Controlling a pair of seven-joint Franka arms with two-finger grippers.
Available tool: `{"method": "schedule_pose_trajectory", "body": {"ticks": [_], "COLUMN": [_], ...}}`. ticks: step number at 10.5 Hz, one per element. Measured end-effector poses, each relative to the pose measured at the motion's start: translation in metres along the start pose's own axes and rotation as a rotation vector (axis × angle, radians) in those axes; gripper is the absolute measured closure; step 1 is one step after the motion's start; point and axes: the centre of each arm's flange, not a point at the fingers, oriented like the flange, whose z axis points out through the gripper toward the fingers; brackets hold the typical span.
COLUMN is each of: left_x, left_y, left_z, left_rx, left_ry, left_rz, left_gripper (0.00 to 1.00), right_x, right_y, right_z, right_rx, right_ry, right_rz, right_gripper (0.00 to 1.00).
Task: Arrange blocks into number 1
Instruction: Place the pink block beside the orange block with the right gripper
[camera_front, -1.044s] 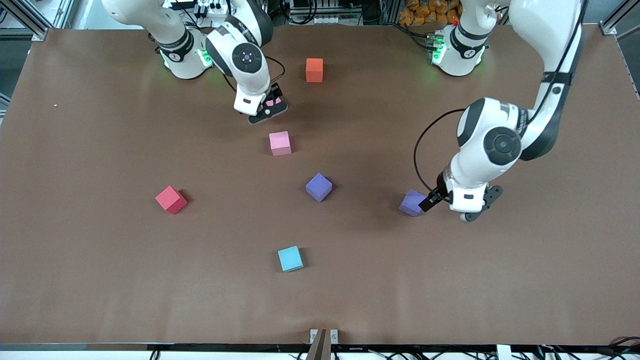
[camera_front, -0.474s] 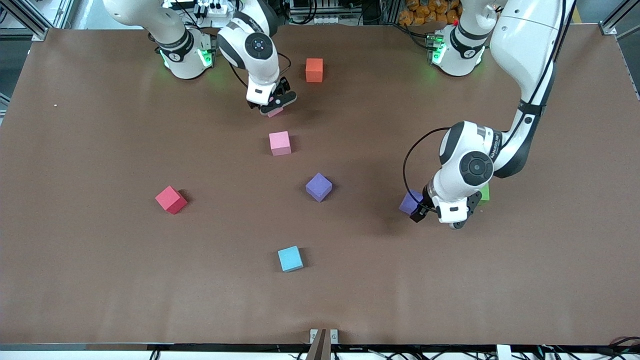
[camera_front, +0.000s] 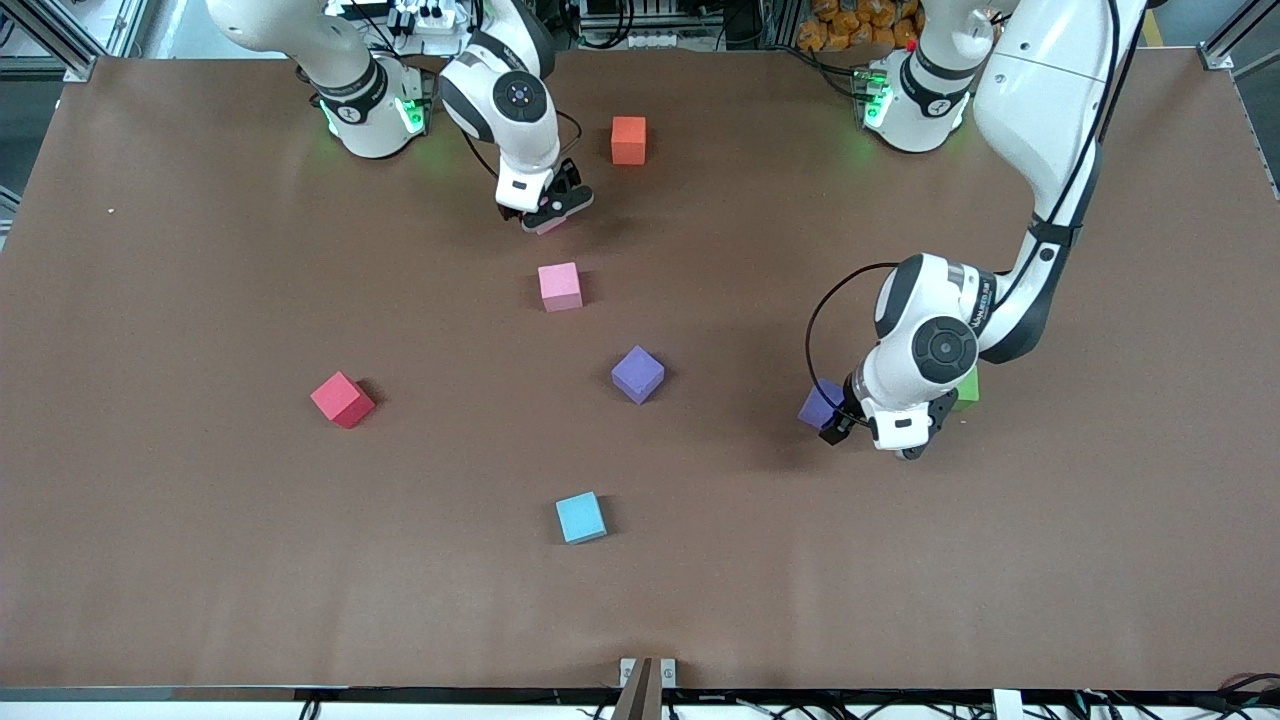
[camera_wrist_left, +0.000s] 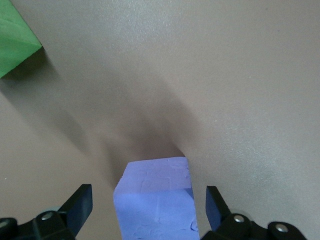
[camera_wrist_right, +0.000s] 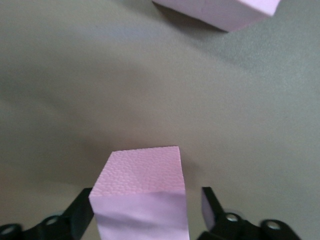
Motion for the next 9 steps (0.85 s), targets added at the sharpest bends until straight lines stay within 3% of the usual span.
{"method": "schedule_pose_trajectory", "body": {"ticks": [2, 5, 8, 9], "left_x": [-0.005, -0.01, -0.014, -0.019], "left_y": [0.002, 0.004, 0.008, 0.011], "left_z": [0.008, 0.017, 0.016, 0.014], "left_rx": [0.004, 0.002, -0.006, -0.01], "left_ry": [-0.002, -0.002, 0.001, 0.004], "left_rz": [0.006, 0.012, 0.029, 0.06], "left_gripper": [0.0, 0.0, 0.38, 0.39], "right_x": [0.0, 0.001, 0.005, 0.008], "right_y": [0.0, -0.009, -0.043, -0.054], "right_z": [-0.001, -0.005, -0.024, -0.032], "right_rx": [0.003, 0.012, 0.05, 0.064], "right_ry": [0.006, 0.022, 0.068, 0.083], "right_rz": [0.041, 0.186, 0.325, 0.347], "right_gripper": [0.41, 0.41, 0.41, 0.41]}}
